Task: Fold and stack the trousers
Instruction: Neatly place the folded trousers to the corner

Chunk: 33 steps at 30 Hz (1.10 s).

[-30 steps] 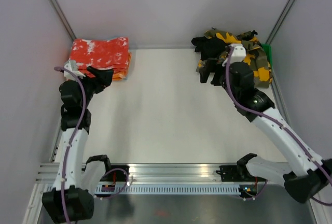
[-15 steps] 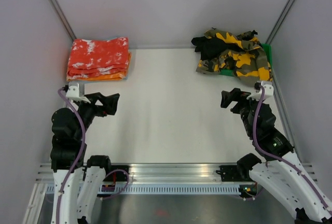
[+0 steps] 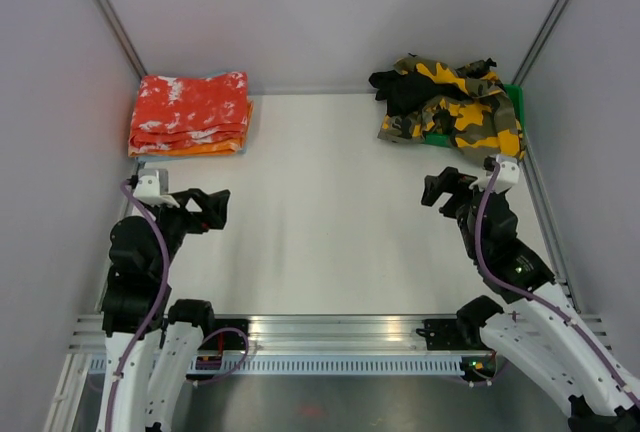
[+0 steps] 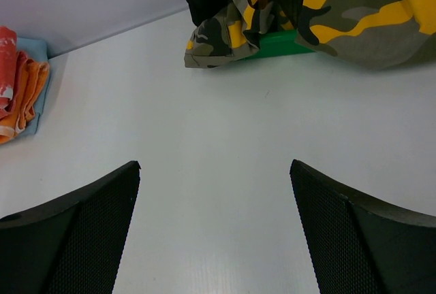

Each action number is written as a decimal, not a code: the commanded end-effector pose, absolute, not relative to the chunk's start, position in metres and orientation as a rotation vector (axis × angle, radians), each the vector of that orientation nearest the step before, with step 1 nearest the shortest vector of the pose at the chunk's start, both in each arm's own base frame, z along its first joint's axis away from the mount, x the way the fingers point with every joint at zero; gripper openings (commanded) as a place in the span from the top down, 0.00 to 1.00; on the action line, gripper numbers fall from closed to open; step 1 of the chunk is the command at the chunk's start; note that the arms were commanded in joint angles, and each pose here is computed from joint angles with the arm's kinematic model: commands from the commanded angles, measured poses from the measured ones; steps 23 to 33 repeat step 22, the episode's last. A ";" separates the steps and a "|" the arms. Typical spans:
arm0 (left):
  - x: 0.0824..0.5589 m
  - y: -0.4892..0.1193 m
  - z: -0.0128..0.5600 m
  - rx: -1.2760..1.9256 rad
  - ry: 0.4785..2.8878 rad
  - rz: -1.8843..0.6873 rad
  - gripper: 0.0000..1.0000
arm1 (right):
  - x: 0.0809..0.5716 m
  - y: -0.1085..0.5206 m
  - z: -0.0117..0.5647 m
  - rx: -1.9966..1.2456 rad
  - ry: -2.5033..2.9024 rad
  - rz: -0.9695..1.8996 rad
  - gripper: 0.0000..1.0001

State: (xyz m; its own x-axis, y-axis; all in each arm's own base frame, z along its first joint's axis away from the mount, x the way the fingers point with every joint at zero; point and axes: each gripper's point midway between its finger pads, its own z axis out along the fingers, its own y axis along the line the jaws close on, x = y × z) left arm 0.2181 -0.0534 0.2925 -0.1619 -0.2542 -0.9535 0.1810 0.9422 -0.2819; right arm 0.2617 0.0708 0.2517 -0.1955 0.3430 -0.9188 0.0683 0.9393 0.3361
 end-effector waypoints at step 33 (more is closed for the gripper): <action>0.232 -0.033 0.290 -0.162 1.677 -0.283 0.00 | 0.278 0.073 0.269 0.328 1.682 0.255 0.02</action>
